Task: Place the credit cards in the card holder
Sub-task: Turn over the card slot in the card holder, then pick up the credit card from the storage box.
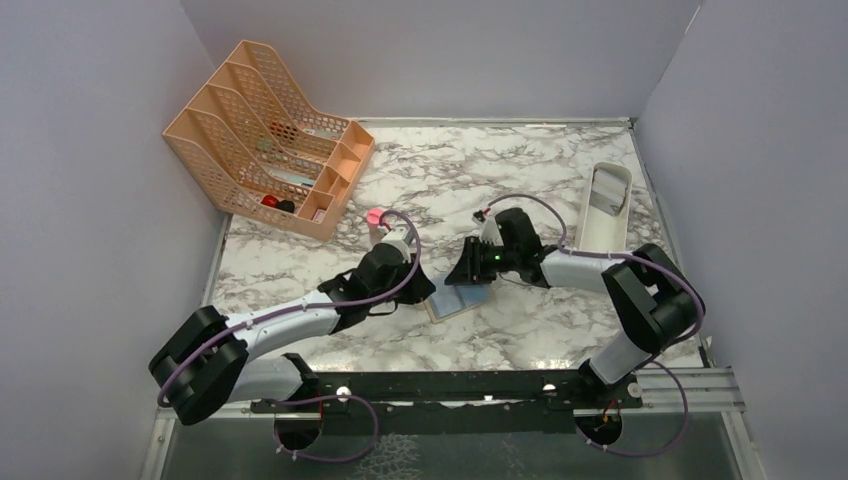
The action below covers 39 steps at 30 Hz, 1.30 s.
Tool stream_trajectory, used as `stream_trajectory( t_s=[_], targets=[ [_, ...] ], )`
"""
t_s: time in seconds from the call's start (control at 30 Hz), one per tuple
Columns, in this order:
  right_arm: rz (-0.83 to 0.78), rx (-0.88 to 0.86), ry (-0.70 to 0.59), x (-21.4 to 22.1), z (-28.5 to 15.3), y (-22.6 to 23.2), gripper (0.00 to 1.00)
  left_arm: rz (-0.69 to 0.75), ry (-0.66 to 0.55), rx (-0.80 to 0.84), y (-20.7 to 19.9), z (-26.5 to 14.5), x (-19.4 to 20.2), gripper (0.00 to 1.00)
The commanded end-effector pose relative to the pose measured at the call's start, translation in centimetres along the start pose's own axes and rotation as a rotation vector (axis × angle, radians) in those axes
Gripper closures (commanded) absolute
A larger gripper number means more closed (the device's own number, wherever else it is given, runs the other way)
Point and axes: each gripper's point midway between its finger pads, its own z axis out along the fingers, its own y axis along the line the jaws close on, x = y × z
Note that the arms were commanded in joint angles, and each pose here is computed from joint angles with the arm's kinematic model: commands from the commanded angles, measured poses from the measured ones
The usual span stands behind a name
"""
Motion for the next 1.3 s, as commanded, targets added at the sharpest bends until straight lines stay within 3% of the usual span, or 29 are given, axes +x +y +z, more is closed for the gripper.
stream_trajectory(
  t_s=[0.0,0.27,0.4,0.53,0.63,0.73,0.83,1.0,1.27],
  targets=[
    [-0.151,0.201,-0.105,-3.9,-1.8,-0.9,0.64,0.028,-0.051,0.018,-1.2,0.1,-1.9,0.80],
    [-0.375,0.576,-0.318,-12.4,-8.1,-1.2,0.64,0.061,0.031,-0.007,0.0,2.7,0.1,0.80],
    [-0.481,0.742,-0.314,-15.6,-10.2,-2.5,0.64,0.070,0.053,-0.051,1.6,3.2,1.3,0.80],
    [-0.480,0.898,-0.299,-18.7,-13.3,-5.3,0.64,0.078,0.073,-0.063,2.2,3.1,2.0,0.80],
    [-0.433,0.919,-0.406,-21.7,-17.5,-6.6,0.64,0.092,0.098,-0.082,2.9,2.8,2.7,0.80],
    [-0.547,0.947,-0.471,-23.7,-20.8,-7.5,0.65,0.114,0.114,-0.097,3.4,2.4,3.0,0.80],
    [-0.618,1.101,-0.455,-24.1,-23.9,-9.8,0.62,0.138,0.110,-0.104,3.5,2.0,2.8,0.80],
    [-0.521,1.236,-0.302,-22.6,-29.8,-15.2,0.61,0.161,0.123,-0.094,3.3,1.8,2.7,0.79],
    [-0.586,1.252,-0.127,-21.9,-33.0,-19.4,0.61,0.154,0.153,-0.066,2.8,1.9,3.2,0.79]
  ],
)
